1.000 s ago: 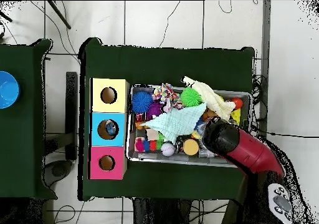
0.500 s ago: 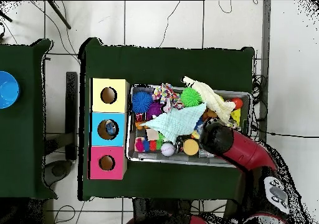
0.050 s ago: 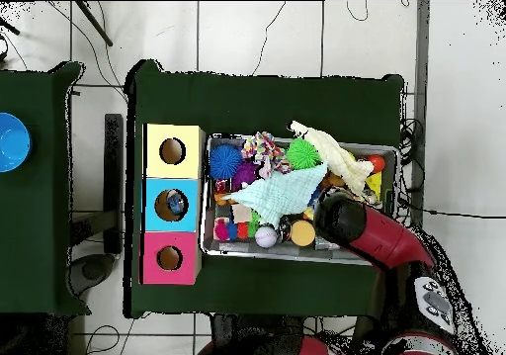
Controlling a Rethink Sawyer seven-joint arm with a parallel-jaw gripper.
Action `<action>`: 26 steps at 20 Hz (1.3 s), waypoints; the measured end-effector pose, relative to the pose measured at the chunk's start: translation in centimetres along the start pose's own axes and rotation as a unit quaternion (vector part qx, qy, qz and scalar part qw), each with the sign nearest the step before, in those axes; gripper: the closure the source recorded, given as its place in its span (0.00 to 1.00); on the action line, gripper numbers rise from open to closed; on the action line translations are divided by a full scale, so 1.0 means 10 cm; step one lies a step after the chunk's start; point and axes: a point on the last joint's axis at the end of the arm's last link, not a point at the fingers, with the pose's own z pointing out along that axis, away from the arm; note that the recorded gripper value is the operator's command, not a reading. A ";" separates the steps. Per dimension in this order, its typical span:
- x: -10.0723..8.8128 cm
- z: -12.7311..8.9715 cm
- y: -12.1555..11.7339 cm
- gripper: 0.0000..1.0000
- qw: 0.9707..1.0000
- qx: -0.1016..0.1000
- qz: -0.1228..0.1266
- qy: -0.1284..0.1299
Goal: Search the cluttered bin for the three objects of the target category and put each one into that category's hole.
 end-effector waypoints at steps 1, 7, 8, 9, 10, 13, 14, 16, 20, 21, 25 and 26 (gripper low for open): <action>0.00 0.00 0.01 0.00 1.000 0.000 0.000 0.000; 0.02 0.00 0.03 0.00 1.000 -0.003 -0.001 0.002; 0.04 0.00 0.03 0.00 1.000 -0.003 -0.001 0.003; 0.06 0.00 0.03 0.00 1.000 -0.003 -0.001 0.004; 0.08 0.00 0.03 0.00 1.000 -0.003 -0.001 0.005; 0.10 0.00 0.02 0.00 1.000 -0.003 0.000 0.006; 0.11 0.00 0.02 0.00 1.000 -0.003 0.000 0.005; 0.11 0.00 0.02 0.00 1.000 -0.003 0.000 0.005; 0.10 -0.01 0.02 0.00 1.000 -0.003 0.000 0.004; 0.10 -0.01 0.02 0.00 1.000 -0.003 0.000 0.004; 0.10 -0.01 0.02 0.00 1.000 -0.003 0.000 0.004; 0.10 -0.01 0.02 0.00 1.000 -0.003 0.000 0.004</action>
